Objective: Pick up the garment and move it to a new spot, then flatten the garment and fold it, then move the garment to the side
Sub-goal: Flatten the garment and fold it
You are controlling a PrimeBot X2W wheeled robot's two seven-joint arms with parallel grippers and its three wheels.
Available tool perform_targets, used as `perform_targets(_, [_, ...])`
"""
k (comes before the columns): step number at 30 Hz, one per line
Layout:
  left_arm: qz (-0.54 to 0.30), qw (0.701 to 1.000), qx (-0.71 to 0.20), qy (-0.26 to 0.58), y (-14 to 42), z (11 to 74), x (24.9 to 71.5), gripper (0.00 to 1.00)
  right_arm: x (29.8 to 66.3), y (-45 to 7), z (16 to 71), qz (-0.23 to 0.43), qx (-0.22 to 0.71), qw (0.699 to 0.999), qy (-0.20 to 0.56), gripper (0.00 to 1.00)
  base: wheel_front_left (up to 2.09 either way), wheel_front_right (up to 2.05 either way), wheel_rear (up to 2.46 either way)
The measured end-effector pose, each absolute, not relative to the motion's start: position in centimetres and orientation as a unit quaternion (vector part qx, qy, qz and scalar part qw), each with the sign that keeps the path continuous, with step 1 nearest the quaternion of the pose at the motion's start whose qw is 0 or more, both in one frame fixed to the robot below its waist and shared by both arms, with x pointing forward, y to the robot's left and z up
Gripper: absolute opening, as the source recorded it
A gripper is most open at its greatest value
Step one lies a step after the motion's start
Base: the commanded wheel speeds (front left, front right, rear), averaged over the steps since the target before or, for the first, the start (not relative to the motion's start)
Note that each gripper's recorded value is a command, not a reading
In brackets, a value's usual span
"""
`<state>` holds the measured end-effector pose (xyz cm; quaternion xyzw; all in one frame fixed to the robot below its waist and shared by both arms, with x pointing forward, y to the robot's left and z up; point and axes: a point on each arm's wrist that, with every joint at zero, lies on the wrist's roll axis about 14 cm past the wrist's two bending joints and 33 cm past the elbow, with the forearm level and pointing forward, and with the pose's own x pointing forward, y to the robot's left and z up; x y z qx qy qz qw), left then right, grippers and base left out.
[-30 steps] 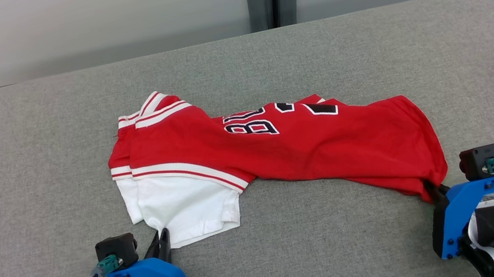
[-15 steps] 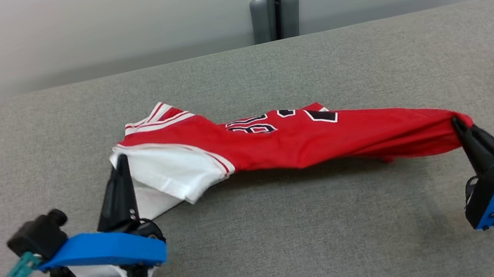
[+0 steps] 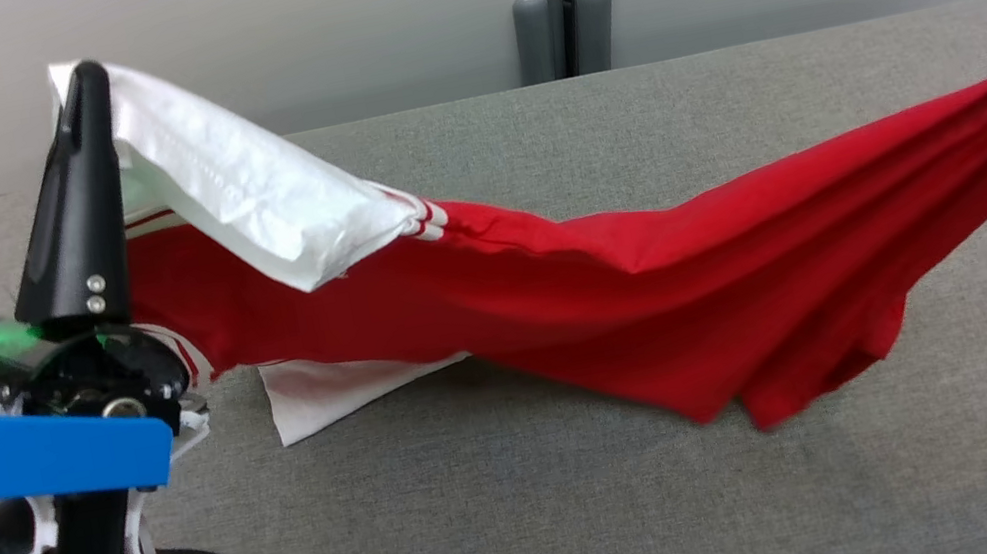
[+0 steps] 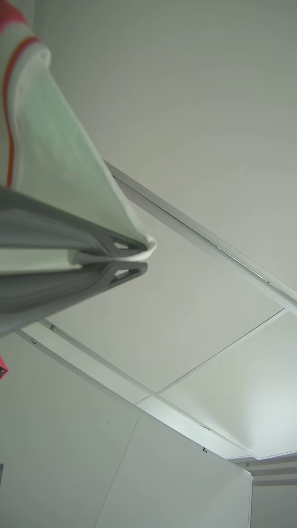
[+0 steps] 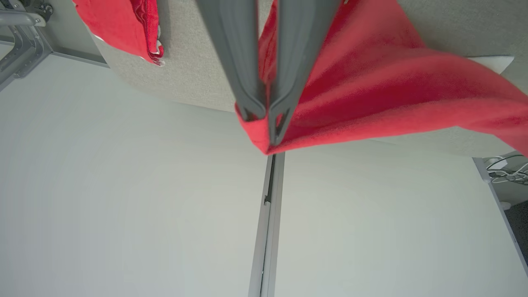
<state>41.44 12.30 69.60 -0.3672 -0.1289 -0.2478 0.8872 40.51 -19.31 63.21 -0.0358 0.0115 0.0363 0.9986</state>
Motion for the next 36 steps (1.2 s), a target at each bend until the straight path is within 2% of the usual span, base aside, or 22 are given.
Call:
perform_targets(2, [-0.268,0.882,-0.366,-0.127,11.7,71.0,41.4,0.00,40.7,-19.6,64.5,0.038,-0.039,0.999,-0.001,0.00,0.00,0.00,0.00])
perform_targets(8, [-0.276,0.908,-0.301,-0.094,11.3,71.1,45.4,0.00,44.0,-19.4,65.9,0.065,-0.065,0.996,-0.001,0.00,0.00,0.00,0.00])
perform_targets(16, [-0.206,0.943,-0.245,-0.090,13.7,68.2,56.8,0.00,54.5,-17.7,63.3,0.115,-0.054,0.991,0.033,0.00,0.00,0.00,0.00])
perform_targets(20, [-0.184,0.948,-0.221,-0.134,14.0,68.8,61.6,0.00,59.6,-18.6,64.5,0.099,-0.061,0.993,-0.014,0.00,0.00,0.00,0.00])
perform_targets(23, [-0.189,0.940,-0.208,-0.195,13.3,71.3,63.5,0.00,62.2,-19.6,66.8,0.080,-0.060,0.993,-0.068,0.00,0.00,0.00,0.00])
perform_targets(29, [-0.216,0.901,-0.198,-0.319,11.3,77.9,63.1,0.00,63.2,-20.3,73.5,0.060,-0.086,0.976,-0.192,0.00,0.00,0.00,0.00])
perform_targets(31, [-0.221,0.892,-0.197,-0.343,11.1,79.3,62.5,0.00,63.1,-20.3,74.3,0.058,-0.088,0.972,-0.208,0.00,0.00,0.00,0.00])
perform_targets(34, [-0.230,0.898,-0.192,-0.321,10.1,77.6,62.7,0.00,63.7,-20.0,71.2,0.064,-0.096,0.978,-0.174,0.00,0.00,0.00,0.00])
perform_targets(35, [-0.235,0.903,-0.191,-0.304,9.7,76.1,62.9,0.00,63.9,-20.0,69.3,0.067,-0.096,0.981,-0.154,0.00,0.00,0.00,0.00])
perform_targets(36, [-0.239,0.917,-0.187,-0.260,9.1,72.1,63.1,0.00,64.0,-19.6,64.9,0.078,-0.099,0.986,-0.111,0.00,0.00,0.00,0.00])
